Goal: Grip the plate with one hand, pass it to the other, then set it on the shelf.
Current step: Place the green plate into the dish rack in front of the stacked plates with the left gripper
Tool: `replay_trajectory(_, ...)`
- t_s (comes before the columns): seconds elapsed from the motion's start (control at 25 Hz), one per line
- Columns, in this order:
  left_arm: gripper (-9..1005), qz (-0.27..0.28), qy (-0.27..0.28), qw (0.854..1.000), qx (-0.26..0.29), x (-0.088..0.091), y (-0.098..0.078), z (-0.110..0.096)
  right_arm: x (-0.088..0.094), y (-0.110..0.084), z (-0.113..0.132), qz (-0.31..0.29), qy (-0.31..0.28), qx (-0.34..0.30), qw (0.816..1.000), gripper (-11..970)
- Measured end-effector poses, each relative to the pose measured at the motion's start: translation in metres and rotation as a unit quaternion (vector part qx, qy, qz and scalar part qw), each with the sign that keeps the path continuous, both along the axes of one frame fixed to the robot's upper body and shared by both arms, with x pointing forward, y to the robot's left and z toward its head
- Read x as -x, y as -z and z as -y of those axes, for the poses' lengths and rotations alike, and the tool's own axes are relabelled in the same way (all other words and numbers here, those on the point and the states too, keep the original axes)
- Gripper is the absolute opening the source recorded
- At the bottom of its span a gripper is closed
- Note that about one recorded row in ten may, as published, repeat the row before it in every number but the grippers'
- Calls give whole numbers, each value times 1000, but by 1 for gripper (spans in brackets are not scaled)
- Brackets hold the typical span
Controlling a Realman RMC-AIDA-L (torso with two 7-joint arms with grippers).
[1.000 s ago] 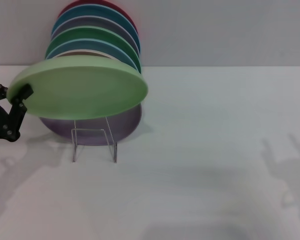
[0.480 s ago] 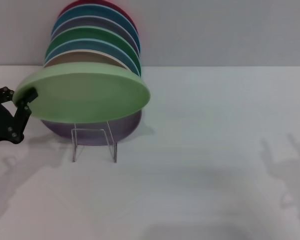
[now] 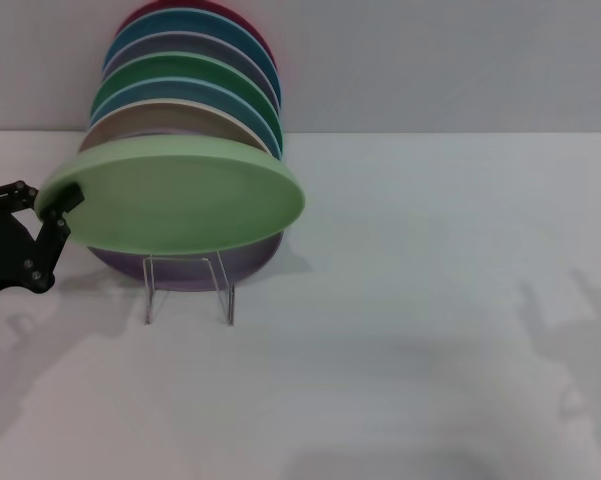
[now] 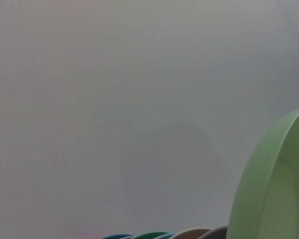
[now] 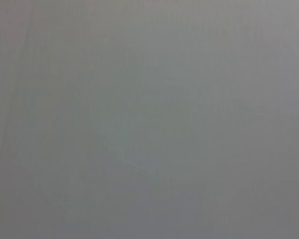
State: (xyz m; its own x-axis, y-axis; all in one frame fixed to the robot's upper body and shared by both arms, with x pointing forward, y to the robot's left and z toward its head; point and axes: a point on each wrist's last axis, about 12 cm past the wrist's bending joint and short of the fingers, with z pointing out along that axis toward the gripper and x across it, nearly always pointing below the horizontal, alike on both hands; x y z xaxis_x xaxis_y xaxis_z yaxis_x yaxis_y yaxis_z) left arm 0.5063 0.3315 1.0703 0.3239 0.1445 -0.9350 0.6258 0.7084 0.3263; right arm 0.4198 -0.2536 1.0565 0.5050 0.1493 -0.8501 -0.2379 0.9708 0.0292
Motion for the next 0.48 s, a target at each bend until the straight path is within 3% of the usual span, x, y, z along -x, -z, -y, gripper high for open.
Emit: replay_trajectory(0.48,135,-11,-2,1000,-15,-2,5,2,0,0,0,-1,1,0,1000,677)
